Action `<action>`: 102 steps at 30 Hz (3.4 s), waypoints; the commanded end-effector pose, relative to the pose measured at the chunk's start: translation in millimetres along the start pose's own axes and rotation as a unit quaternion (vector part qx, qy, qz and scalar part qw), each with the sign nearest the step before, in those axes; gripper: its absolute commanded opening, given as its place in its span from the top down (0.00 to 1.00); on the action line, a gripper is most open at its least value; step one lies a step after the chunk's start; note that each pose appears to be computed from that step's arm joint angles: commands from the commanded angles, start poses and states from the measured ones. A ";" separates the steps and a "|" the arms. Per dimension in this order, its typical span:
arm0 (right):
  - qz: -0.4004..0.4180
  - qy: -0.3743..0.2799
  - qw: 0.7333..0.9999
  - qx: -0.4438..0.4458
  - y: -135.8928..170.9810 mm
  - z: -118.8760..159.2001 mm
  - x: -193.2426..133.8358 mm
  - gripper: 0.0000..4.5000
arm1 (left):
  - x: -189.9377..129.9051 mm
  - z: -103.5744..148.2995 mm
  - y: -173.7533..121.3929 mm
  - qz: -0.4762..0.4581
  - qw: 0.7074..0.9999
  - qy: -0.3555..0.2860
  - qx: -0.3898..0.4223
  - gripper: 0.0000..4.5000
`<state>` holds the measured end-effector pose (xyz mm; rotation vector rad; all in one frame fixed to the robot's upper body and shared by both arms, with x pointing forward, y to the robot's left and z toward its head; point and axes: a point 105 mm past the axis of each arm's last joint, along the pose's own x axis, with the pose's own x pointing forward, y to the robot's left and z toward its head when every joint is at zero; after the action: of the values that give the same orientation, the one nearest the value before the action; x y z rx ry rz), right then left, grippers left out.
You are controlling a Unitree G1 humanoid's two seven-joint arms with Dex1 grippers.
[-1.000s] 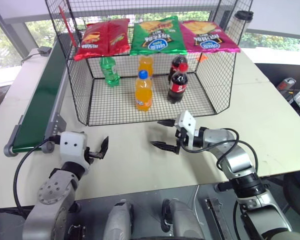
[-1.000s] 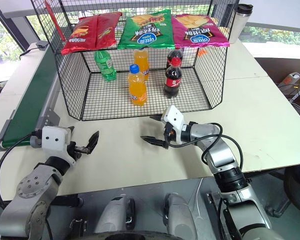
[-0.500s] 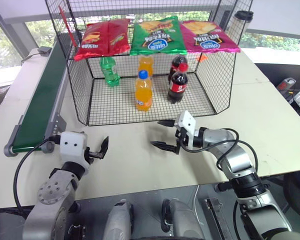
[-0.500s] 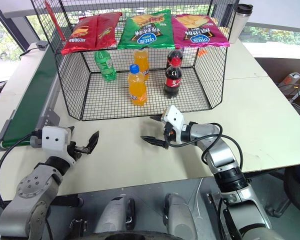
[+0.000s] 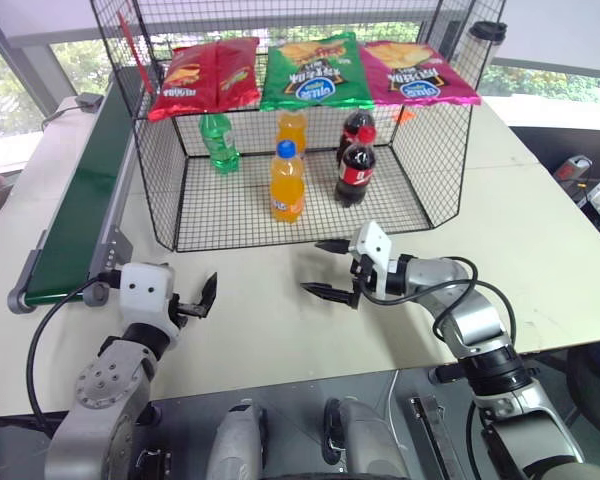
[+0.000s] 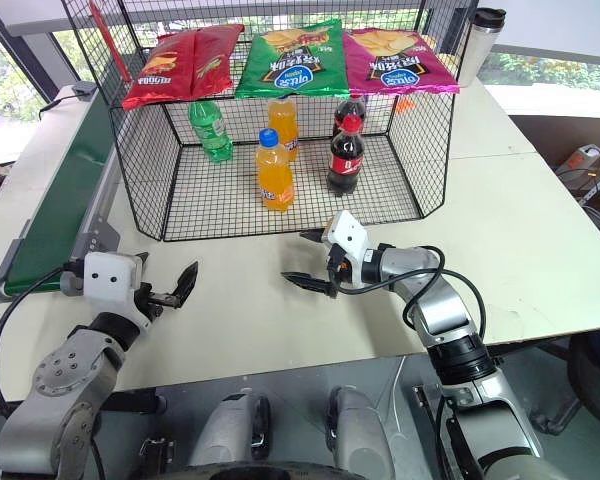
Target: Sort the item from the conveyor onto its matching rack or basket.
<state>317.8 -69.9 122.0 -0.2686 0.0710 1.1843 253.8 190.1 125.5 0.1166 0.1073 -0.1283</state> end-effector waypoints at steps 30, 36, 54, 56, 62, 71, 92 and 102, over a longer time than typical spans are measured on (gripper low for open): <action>0.084 -0.091 0.992 -0.009 22.6 44.5 -4.6 0.00 | -7.9 44.0 21.2 0.062 0.996 -0.064 0.023 0.01; 0.101 -0.099 0.990 -0.008 26.8 54.8 -2.9 0.00 | -13.4 50.3 49.5 0.134 0.989 -0.068 0.001 0.01; 0.097 -0.096 0.991 0.003 25.0 54.7 -0.4 0.00 | -40.2 24.2 121.9 0.268 0.962 -0.018 -0.041 0.01; 0.095 -0.095 0.991 0.003 24.6 54.3 -0.6 0.00 | -40.6 23.4 125.4 0.271 0.962 -0.017 -0.043 0.01; 0.093 -0.093 0.991 0.004 24.5 53.0 -0.3 0.00 | -38.3 31.2 138.5 0.280 0.959 -0.026 -0.030 0.01; 0.088 -0.090 0.992 0.004 22.9 50.2 0.5 0.00 | -33.1 38.3 142.7 0.281 0.959 -0.038 -0.020 0.01; 0.087 -0.089 0.992 0.002 23.3 51.4 0.9 0.00 | -30.9 63.3 127.8 0.258 0.961 -0.098 0.002 0.35; 0.088 -0.091 0.992 0.004 23.4 50.8 1.1 0.00 | -26.4 105.2 85.6 0.146 0.975 -0.165 0.026 0.35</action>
<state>295.0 -49.4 158.2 -0.1430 -0.0152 1.3675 253.6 284.0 224.4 0.1252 -0.1783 0.2224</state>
